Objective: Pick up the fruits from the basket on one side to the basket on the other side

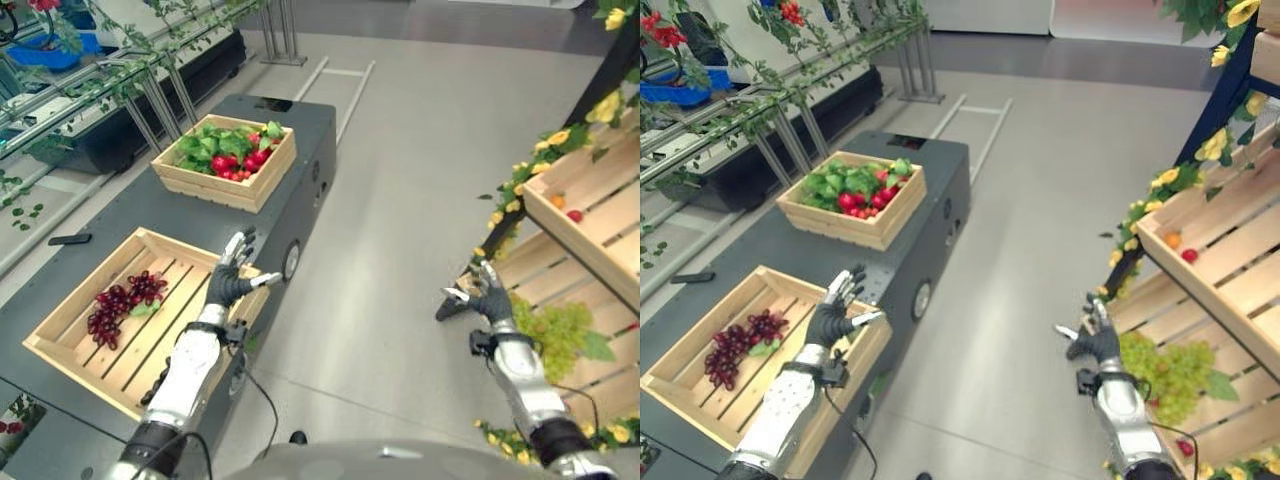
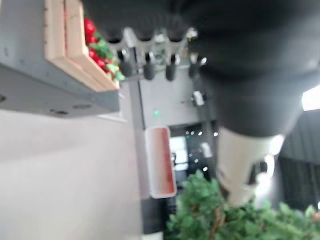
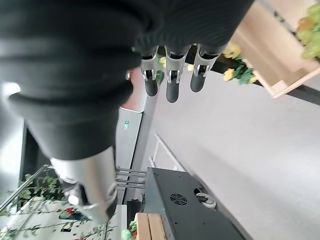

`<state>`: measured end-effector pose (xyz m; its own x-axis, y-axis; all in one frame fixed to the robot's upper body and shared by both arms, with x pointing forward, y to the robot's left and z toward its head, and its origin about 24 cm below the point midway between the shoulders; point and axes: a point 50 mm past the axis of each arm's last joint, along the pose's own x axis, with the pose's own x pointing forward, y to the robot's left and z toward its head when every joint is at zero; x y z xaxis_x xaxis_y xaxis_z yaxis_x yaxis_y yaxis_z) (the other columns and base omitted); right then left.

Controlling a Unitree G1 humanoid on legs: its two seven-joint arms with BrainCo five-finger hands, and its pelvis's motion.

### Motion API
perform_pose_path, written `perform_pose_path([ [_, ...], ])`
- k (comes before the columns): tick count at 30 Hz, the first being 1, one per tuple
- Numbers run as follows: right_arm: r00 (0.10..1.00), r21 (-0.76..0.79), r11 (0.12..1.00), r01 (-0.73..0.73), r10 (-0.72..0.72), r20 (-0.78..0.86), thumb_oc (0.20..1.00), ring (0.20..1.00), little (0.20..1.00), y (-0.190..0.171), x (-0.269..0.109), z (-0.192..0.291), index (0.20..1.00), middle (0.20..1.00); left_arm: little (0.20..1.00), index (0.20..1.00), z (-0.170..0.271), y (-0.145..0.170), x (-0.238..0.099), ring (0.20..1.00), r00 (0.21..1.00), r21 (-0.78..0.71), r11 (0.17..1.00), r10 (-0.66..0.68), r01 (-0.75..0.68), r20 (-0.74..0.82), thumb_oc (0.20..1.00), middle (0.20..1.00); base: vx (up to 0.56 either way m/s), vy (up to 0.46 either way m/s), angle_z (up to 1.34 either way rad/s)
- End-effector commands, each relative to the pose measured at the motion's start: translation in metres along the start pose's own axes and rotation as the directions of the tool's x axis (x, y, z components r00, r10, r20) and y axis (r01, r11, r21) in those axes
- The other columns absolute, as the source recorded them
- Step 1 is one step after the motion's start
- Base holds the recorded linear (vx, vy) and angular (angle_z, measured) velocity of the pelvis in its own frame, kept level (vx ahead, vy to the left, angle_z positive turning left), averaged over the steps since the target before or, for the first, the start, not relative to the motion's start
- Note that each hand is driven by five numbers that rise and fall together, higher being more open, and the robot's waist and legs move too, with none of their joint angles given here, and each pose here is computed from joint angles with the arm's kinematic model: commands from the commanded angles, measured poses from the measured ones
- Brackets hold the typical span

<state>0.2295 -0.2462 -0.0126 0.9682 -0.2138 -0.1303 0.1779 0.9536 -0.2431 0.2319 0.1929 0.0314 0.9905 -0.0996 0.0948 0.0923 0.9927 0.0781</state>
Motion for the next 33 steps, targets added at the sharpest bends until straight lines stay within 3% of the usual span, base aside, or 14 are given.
perform_pose_path([
  [1,0.98,0.006,1.0,0.009,-0.01,0.196,1.0,1.0,1.0,-0.003,0.014,0.041,1.0,1.0,1.0,1.0,0.032,0.01,0.014,1.0,0.987,-0.016,1.0,0.013,-0.01,0.163,1.0,1.0,0.0,-0.027,-0.04],
  [6,0.963,0.01,0.999,-0.045,0.041,0.265,1.0,1.0,1.0,0.008,0.015,0.059,1.0,1.0,1.0,1.0,0.027,0.007,0.011,1.0,0.984,-0.199,0.977,0.103,-0.072,0.146,1.0,1.0,0.0,-0.014,-0.01],
  [10,0.928,0.064,0.989,-0.13,0.099,0.359,1.0,1.0,1.0,0.024,0.017,0.084,1.0,1.0,1.0,1.0,0.024,0.02,-0.004,1.0,0.984,-0.133,0.982,0.149,-0.135,0.102,1.0,1.0,-0.03,-0.052,0.01],
  [16,0.9,0.022,0.982,-0.188,0.163,0.405,1.0,1.0,1.0,0.039,0.022,0.098,1.0,1.0,1.0,1.0,0.029,0.027,0.004,1.0,0.971,-0.183,0.967,0.202,-0.177,0.131,1.0,1.0,-0.12,-0.03,0.41],
  [18,0.895,0.008,0.991,-0.135,0.119,0.429,1.0,1.0,1.0,0.026,0.021,0.102,1.0,1.0,1.0,1.0,0.045,0.021,0.017,1.0,0.965,-0.115,0.985,0.152,-0.13,0.214,1.0,1.0,-0.2,0.036,1.29],
  [26,0.918,0.035,0.995,-0.089,0.069,0.391,1.0,1.0,1.0,0.014,0.013,0.09,1.0,1.0,1.0,1.0,0.051,0.009,0.028,1.0,0.973,-0.105,0.994,0.053,-0.03,0.224,1.0,1.0,0.05,0.149,1.37],
  [33,0.913,0.098,0.977,-0.19,0.14,0.382,1.0,1.0,1.0,0.029,0.011,0.087,1.0,1.0,1.0,1.0,0.076,0.018,0.043,1.0,0.953,0.151,0.988,-0.027,-0.02,0.301,1.0,1.0,0.11,0.189,0.21],
])
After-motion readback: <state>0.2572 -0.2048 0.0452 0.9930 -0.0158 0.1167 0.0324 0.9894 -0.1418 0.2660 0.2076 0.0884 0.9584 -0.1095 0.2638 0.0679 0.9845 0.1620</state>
